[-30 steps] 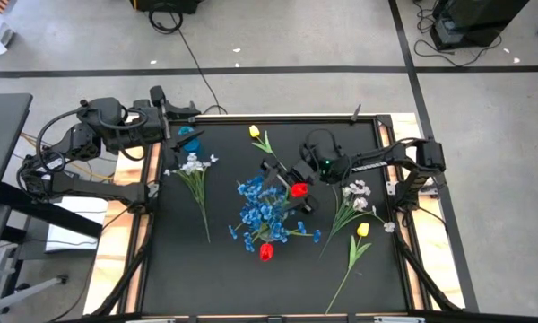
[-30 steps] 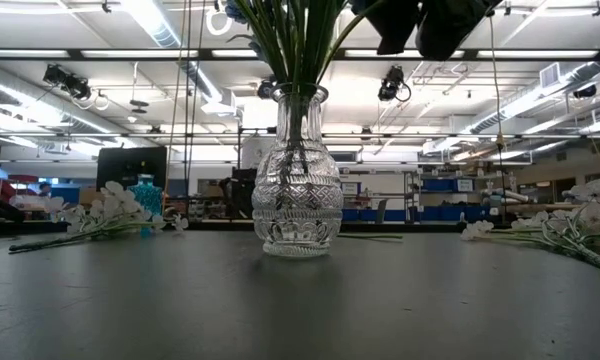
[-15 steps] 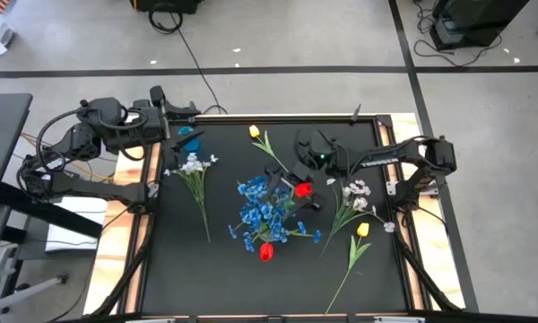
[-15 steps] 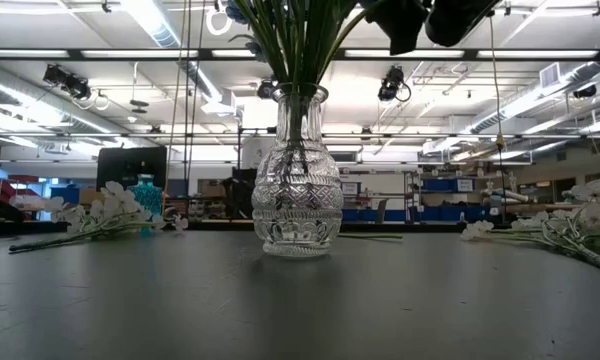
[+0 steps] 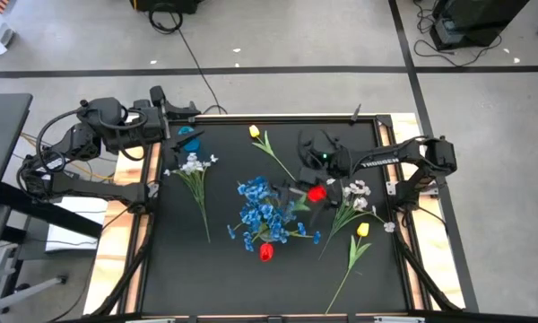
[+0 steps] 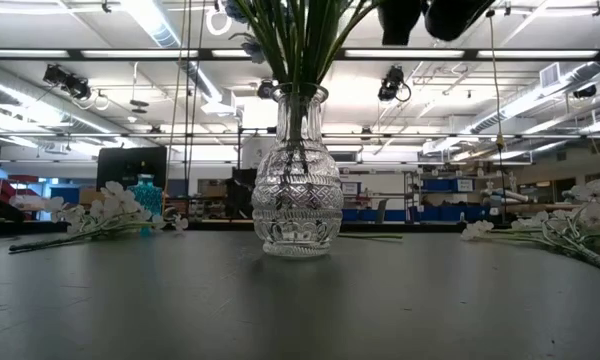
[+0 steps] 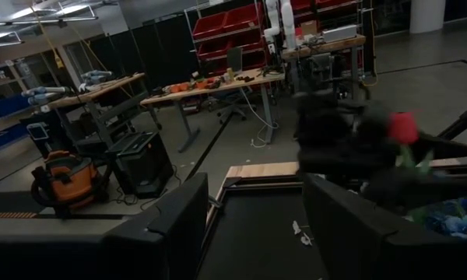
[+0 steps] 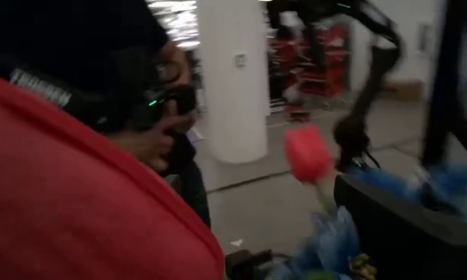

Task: Sort flowers into vase by color
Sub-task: Put the red flower into the transparent vase

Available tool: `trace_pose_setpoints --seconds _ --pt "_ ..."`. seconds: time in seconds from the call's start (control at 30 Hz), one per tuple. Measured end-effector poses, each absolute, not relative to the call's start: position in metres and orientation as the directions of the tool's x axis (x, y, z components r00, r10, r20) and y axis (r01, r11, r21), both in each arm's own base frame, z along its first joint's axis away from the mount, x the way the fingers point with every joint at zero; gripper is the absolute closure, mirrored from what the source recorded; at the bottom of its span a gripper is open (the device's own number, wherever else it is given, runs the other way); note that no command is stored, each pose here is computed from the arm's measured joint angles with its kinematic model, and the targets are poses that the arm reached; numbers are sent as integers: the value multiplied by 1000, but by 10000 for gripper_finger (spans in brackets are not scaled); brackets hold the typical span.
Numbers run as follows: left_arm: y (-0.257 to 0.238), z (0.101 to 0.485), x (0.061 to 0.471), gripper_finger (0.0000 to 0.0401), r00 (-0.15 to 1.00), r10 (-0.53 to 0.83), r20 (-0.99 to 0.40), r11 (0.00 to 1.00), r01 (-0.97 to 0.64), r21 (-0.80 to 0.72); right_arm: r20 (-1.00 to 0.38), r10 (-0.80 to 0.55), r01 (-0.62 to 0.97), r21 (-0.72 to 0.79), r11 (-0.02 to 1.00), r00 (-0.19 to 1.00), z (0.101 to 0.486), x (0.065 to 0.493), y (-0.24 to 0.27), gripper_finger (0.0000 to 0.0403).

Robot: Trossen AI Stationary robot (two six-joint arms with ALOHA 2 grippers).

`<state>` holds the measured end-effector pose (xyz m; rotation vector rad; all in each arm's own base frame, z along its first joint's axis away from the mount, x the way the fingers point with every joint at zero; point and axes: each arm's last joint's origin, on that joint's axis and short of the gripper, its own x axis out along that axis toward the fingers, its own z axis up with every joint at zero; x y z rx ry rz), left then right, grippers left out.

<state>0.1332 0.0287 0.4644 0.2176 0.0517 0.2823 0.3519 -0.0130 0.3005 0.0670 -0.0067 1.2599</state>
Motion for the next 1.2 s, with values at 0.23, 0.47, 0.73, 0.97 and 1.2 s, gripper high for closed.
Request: trace_pose_setpoints --seconds 0.23,0.47,0.73,0.97,1.2 --pt "29 464 133 186 959 282 -20 937 -271 220 45 946 -945 -53 324 322 301 352 -15 57" --pt "29 464 133 186 959 282 -21 937 -271 220 87 874 -864 -133 485 478 314 358 -29 58" --pt "29 464 133 186 959 282 -20 937 -271 220 40 915 -916 12 401 401 305 352 -44 64" --pt "29 464 133 186 959 282 -20 937 -270 220 13 953 -943 148 296 302 290 348 -38 80" --pt "29 464 133 186 959 282 -20 937 -271 220 36 952 -948 116 297 303 295 352 -7 85"
